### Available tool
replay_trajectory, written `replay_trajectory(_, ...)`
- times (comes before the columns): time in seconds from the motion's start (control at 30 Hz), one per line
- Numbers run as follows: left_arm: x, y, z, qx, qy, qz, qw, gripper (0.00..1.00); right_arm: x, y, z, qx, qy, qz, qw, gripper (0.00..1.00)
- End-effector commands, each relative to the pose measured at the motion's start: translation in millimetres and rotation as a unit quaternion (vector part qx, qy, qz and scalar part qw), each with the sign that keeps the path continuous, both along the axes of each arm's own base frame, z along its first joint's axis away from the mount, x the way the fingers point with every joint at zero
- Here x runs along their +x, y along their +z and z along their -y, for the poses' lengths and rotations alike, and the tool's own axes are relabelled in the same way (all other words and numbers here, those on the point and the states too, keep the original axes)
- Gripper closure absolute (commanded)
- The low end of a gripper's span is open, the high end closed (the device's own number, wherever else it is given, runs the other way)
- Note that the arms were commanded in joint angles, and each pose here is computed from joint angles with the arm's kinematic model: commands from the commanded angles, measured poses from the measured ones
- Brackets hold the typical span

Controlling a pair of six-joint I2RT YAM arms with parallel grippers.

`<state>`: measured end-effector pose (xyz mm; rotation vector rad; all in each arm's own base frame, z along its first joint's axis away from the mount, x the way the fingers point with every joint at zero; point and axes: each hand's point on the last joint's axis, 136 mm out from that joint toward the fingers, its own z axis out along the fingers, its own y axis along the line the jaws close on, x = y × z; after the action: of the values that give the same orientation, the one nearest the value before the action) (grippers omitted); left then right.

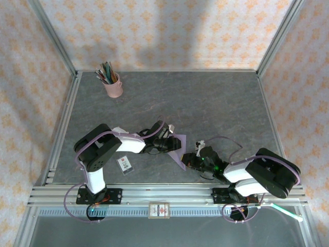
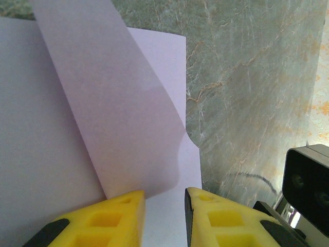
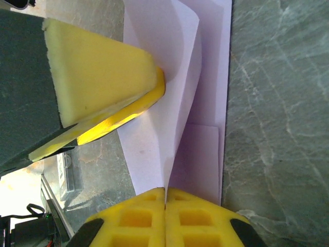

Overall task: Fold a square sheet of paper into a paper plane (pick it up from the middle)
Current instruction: Fourth fold the wing at the center of the table.

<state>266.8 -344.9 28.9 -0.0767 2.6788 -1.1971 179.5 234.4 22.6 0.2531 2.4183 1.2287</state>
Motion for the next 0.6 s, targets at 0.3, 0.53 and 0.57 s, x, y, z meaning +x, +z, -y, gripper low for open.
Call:
replay_trajectory(0.3,0,-15,-4,0.032,-0.004,0.002,0.999,0.71,6,-11,16,-0.064,-0.022,0.000,0.998,0.89)
replay_trajectory(0.53,0,-18,-6,0.038,-0.001,0.001,0.999,0.71,6,-6,15,-0.055,-0.020,0.005,0.998,0.87)
replay_trajectory(0.57,0,-19,-7,0.039,-0.001,0.001,0.999,0.71,5,-4,15,-0.053,-0.020,0.007,0.998,0.87)
